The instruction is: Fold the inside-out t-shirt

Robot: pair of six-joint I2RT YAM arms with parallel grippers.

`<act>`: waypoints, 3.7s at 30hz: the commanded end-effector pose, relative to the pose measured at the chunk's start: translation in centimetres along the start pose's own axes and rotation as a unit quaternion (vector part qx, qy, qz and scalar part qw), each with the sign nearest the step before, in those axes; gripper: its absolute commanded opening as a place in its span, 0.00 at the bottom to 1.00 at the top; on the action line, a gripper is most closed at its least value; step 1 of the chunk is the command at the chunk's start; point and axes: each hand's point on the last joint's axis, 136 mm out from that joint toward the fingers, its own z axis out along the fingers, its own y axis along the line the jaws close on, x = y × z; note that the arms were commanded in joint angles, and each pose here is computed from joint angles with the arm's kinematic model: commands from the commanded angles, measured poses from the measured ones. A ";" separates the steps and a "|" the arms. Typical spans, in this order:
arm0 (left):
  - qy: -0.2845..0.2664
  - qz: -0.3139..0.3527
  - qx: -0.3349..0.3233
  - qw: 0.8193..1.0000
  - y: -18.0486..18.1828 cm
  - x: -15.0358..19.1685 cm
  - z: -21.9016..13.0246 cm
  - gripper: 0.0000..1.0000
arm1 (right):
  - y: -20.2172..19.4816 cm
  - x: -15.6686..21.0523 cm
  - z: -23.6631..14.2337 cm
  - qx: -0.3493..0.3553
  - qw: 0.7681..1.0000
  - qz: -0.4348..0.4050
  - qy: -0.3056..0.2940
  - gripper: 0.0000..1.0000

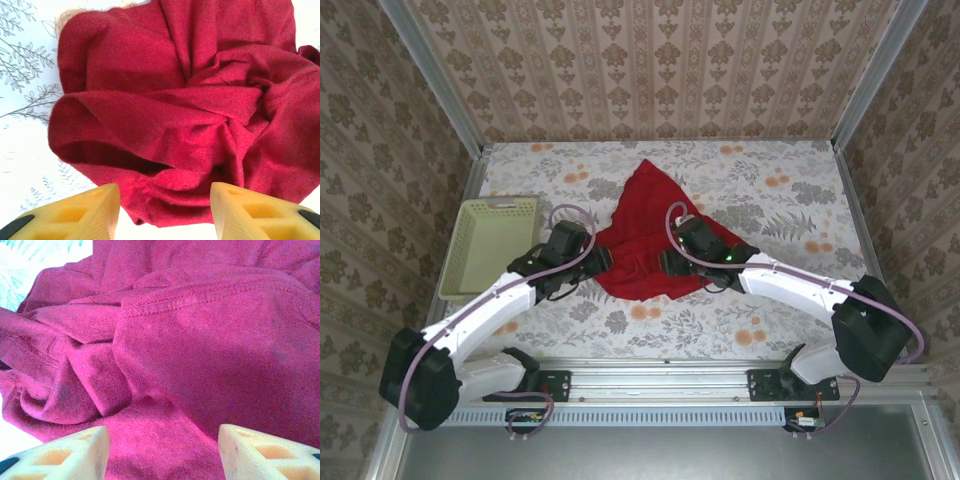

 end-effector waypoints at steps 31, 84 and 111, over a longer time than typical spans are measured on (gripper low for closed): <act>0.030 -0.073 0.047 0.996 -2.8 0.0 6.4 0.39 | -2.3 0.1 -2.1 0.021 0.999 0.019 -0.032 0.62; -0.039 0.059 0.101 0.992 -2.6 -2.5 -6.9 0.00 | -6.8 -8.7 3.3 0.050 0.997 0.062 0.022 0.00; -0.221 0.289 0.200 0.910 -19.3 -8.8 -21.6 0.00 | -8.5 -17.6 -39.7 0.120 0.923 0.035 -0.364 0.00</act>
